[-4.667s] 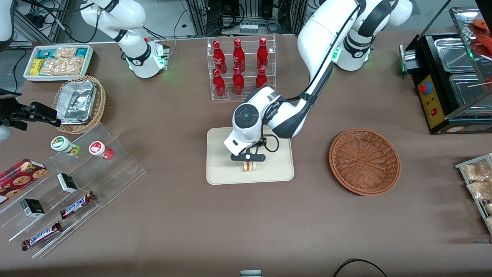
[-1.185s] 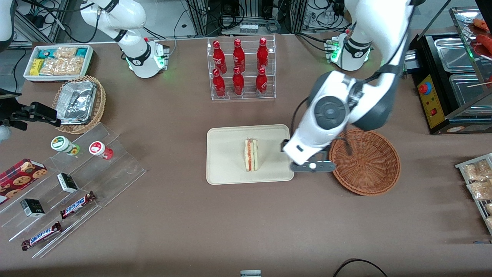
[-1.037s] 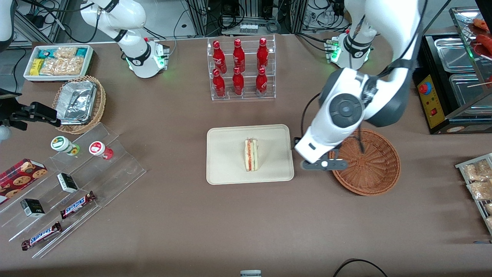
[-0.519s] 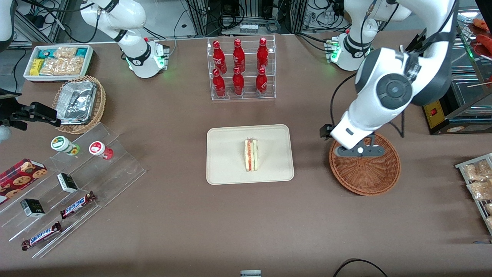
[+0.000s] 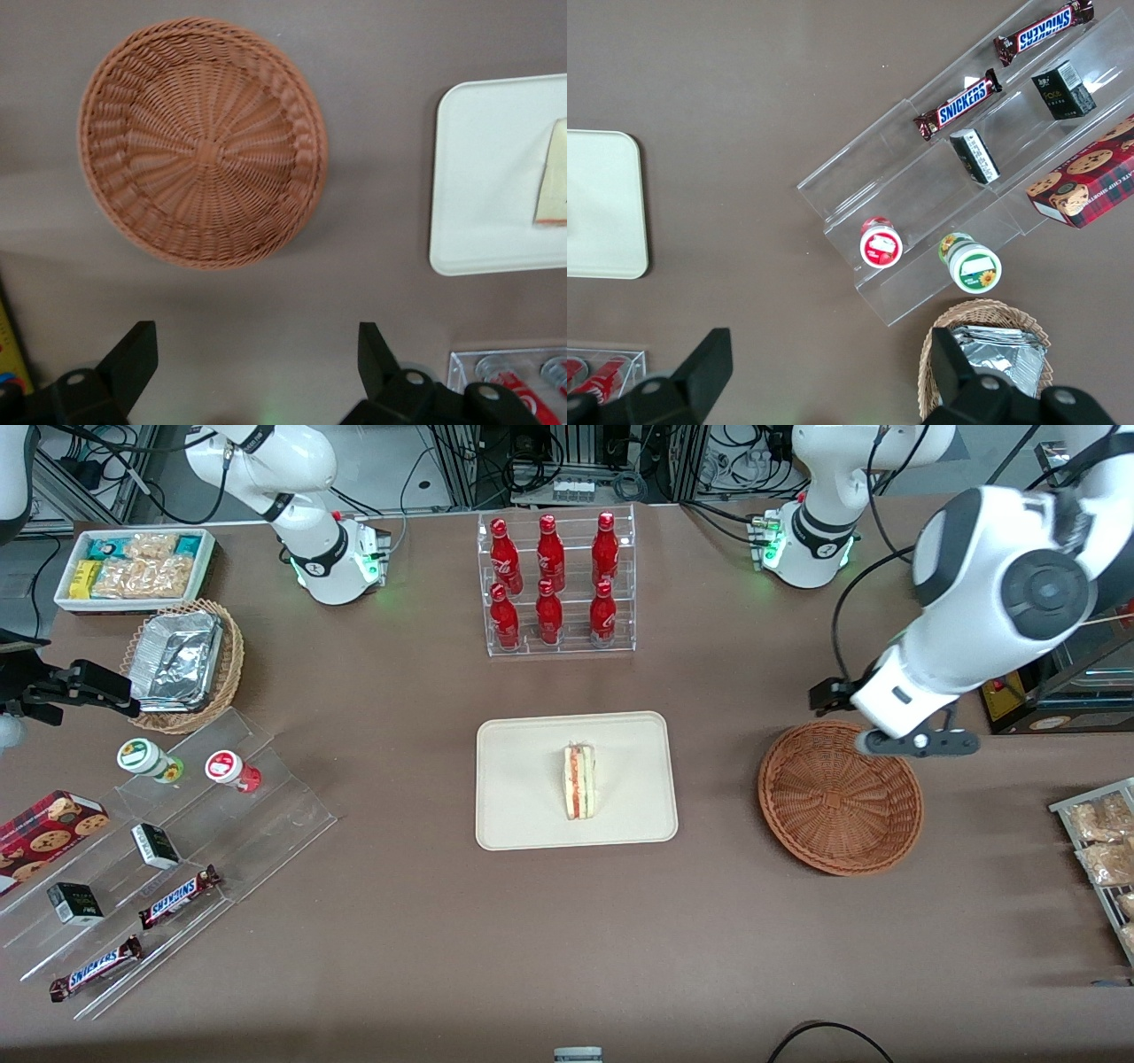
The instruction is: Place sandwich from basket to tray
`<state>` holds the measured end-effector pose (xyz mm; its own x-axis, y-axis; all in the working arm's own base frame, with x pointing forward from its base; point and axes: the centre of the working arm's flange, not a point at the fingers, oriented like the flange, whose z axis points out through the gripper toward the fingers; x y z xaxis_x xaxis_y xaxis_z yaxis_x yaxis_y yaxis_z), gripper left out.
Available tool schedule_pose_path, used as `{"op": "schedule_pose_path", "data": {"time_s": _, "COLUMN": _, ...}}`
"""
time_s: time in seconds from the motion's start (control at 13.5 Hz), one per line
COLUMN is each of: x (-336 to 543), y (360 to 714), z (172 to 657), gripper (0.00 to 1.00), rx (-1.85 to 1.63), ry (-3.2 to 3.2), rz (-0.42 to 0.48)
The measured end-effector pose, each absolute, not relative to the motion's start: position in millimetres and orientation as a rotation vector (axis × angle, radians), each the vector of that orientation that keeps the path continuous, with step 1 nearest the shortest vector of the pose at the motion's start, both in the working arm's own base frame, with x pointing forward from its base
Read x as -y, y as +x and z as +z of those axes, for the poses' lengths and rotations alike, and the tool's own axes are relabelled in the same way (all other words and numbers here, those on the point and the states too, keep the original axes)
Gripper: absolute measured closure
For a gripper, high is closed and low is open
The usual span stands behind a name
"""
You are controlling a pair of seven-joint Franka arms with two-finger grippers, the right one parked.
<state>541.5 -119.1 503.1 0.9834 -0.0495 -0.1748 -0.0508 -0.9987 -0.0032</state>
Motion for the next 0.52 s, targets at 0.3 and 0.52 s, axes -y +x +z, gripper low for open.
{"op": "schedule_pose_path", "data": {"time_s": 0.3, "x": 88, "y": 530, "z": 536, "gripper": 0.00, "rx": -0.124, "ry": -3.116, "rz": 0.333}}
{"op": "schedule_pose_path", "data": {"time_s": 0.52, "x": 78, "y": 528, "z": 552, "gripper": 0.00, "rx": -0.101, "ry": -3.118, "rz": 0.332}}
